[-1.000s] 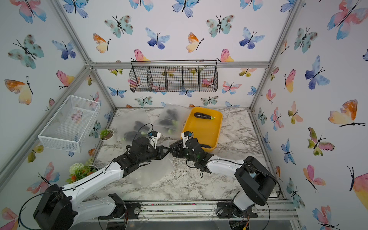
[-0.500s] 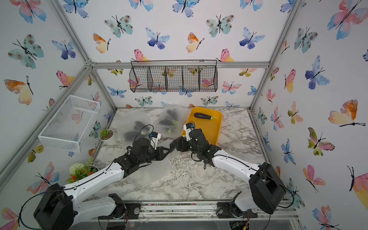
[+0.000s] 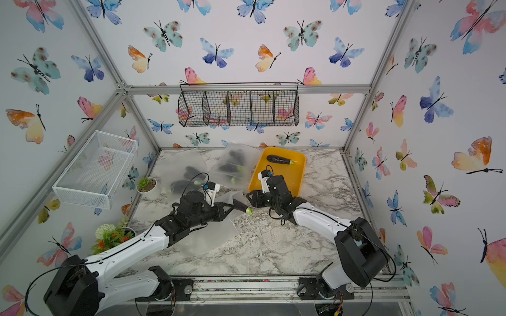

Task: Place the eggplant in a zip-top bag and seal the zipper
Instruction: Place the eggplant in the zipper food storage bag.

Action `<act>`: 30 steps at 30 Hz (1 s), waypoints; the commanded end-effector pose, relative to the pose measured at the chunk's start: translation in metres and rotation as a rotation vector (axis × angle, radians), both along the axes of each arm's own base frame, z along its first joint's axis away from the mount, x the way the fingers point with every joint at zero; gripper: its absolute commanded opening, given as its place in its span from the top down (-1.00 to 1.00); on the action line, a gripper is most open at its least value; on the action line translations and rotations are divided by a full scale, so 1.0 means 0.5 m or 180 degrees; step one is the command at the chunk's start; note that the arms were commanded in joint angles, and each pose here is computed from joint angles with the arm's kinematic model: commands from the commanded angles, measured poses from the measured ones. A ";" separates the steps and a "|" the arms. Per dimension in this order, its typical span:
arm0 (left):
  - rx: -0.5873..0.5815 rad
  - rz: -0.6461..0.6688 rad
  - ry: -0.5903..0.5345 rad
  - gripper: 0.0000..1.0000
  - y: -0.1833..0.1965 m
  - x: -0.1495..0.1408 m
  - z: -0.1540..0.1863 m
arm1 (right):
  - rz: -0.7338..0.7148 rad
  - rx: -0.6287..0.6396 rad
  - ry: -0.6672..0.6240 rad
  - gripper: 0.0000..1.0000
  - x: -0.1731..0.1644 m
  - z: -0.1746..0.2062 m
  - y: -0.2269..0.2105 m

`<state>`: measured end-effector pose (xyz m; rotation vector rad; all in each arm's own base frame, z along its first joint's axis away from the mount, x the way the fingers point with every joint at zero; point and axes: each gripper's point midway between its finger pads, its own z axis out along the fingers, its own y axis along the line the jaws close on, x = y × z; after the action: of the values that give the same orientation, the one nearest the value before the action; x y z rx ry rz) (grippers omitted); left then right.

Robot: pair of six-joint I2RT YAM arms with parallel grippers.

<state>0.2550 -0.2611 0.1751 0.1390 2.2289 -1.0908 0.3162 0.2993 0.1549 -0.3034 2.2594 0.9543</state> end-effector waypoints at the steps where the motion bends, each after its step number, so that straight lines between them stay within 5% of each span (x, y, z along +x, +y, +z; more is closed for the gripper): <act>1: -0.0031 -0.0045 -0.0035 1.00 -0.003 -0.006 0.007 | 0.0376 0.0373 -0.0018 0.23 -0.023 0.041 0.047; 5: -0.0062 0.0065 0.0048 1.00 -0.004 0.007 0.006 | 0.0542 0.0638 0.0272 0.27 -0.052 0.025 0.070; 10: 0.0059 0.0301 0.0072 1.00 0.022 0.028 -0.008 | 0.0489 0.0187 0.0144 0.07 -0.073 0.026 0.022; 15: 0.0103 0.0235 0.0028 1.00 0.015 0.033 0.000 | 0.0657 0.0140 0.0384 -0.02 -0.118 -0.007 0.010; 25: 0.0020 0.0157 0.0001 1.00 0.005 0.028 0.011 | 0.0723 0.0258 0.0615 0.26 -0.128 -0.057 0.025; 30: 0.0169 -0.0048 0.0003 1.00 -0.017 0.003 -0.002 | 0.0712 0.0549 0.0534 0.49 -0.105 -0.017 0.053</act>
<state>0.2632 -0.2587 0.1692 0.0891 2.2553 -1.0448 0.2581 0.3139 0.1291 -0.4253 2.3818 1.2399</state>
